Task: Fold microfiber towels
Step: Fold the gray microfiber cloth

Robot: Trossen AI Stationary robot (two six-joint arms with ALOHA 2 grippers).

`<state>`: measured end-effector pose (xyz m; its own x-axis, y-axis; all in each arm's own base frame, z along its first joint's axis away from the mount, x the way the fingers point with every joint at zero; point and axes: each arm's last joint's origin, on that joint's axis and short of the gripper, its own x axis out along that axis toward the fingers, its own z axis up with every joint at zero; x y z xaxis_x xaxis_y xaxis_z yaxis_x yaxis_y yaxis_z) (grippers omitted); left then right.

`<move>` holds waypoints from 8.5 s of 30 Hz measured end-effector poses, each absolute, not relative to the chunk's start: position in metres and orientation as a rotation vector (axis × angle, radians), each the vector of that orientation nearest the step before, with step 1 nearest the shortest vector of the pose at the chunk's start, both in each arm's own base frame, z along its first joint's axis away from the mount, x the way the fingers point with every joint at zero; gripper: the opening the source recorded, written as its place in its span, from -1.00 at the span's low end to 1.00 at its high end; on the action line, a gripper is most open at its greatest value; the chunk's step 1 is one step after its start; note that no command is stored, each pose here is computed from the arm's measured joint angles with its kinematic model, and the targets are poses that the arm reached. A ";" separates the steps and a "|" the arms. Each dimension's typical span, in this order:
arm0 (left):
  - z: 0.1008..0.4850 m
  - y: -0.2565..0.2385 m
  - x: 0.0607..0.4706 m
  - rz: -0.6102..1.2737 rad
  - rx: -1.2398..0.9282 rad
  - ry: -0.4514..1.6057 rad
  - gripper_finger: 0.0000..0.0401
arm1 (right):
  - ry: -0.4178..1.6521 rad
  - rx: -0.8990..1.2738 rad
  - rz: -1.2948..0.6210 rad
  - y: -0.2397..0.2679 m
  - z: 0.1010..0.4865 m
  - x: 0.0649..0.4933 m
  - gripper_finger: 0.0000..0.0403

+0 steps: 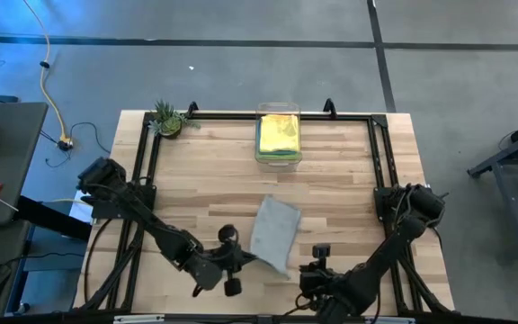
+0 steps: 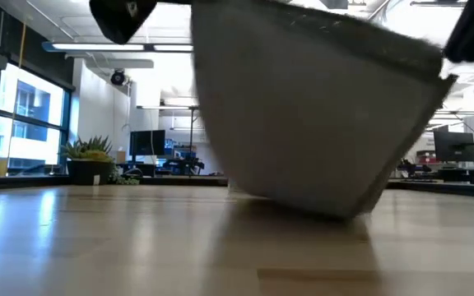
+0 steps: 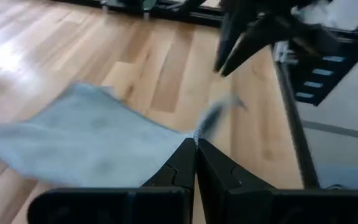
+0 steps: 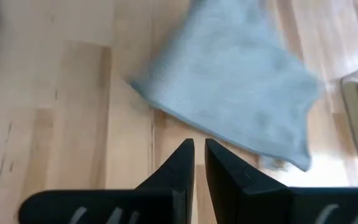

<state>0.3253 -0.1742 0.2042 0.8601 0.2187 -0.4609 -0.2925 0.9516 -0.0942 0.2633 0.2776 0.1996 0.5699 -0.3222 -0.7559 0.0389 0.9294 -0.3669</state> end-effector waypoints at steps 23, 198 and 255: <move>0.197 -0.154 0.329 0.383 -0.168 0.505 -1.00 | 0.836 0.096 -0.334 0.272 0.162 0.266 -0.04; 0.099 0.070 0.361 0.485 -0.509 0.397 -0.90 | 0.497 0.258 -0.445 0.093 0.147 0.237 -1.00; 0.111 0.047 0.348 0.421 -0.608 0.614 -0.07 | 0.549 0.244 -0.422 0.093 0.144 0.235 -1.00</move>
<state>0.3479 0.0466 0.1113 0.7435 0.1860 -0.6424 -0.5318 0.7468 -0.3992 0.2350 0.0929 0.1442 0.7705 -0.3210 -0.5506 0.4494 0.8863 0.1122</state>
